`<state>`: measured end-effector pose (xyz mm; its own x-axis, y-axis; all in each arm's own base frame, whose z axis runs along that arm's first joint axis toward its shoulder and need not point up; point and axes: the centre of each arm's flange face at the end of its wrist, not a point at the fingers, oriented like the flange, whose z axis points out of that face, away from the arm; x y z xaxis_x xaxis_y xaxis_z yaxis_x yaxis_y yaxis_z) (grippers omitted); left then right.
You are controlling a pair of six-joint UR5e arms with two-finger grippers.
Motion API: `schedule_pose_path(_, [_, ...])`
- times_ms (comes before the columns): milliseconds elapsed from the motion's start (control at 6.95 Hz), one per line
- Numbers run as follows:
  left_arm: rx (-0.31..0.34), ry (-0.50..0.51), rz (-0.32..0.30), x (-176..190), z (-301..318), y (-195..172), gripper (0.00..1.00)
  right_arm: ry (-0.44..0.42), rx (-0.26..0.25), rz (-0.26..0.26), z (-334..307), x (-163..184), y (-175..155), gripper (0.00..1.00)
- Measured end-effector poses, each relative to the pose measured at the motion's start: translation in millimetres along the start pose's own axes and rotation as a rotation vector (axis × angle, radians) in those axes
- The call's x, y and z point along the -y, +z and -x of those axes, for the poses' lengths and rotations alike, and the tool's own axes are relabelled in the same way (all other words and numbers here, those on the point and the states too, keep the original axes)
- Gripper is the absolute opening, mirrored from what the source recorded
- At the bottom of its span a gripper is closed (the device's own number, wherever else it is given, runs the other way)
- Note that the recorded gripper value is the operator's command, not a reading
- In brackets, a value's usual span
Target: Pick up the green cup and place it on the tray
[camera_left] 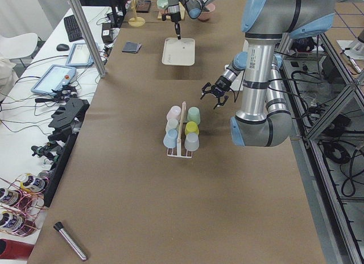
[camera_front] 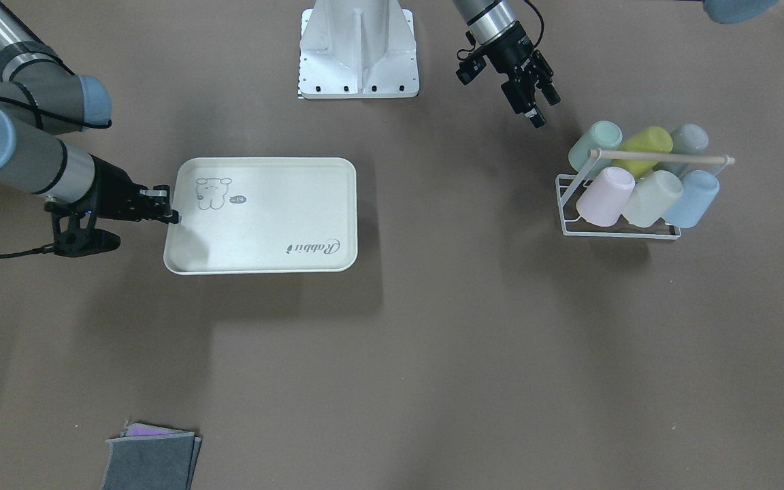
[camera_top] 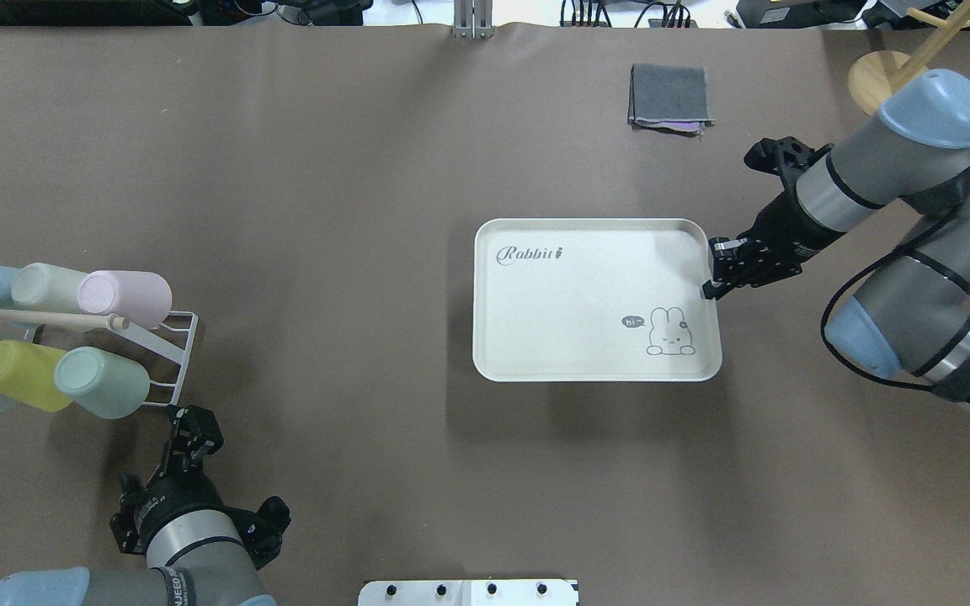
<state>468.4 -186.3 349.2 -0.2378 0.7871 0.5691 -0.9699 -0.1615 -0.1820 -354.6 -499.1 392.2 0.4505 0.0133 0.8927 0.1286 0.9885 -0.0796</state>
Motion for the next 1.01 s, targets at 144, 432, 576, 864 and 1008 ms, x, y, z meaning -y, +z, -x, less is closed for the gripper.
schedule_pose_path(144, [0.003, 0.054, 0.036, -0.2, -3.5, 3.6, 0.96, 0.010, 0.000, -0.002, 30.4, 0.8, 15.5, 0.00])
schedule_pose_path(432, [0.006, 0.130, 0.110, -2.4, -10.3, 10.4, 0.95, 0.026, 0.009, 0.002, 83.2, -6.4, 40.1, 0.00])
schedule_pose_path(576, [0.006, 0.162, 0.148, -1.6, -14.0, 15.1, 0.94, 0.024, 0.016, 0.007, 102.3, -11.2, 48.0, 0.00])
schedule_pose_path(864, [0.005, 0.220, 0.220, 5.2, -21.6, 28.9, 0.93, 0.009, 0.028, 0.018, 146.3, -19.5, 58.1, 0.00])
schedule_pose_path(1008, [0.016, 0.242, 0.241, 8.8, -22.4, 34.3, 0.94, -0.004, 0.025, 0.023, 169.8, -26.2, 66.4, 0.00])
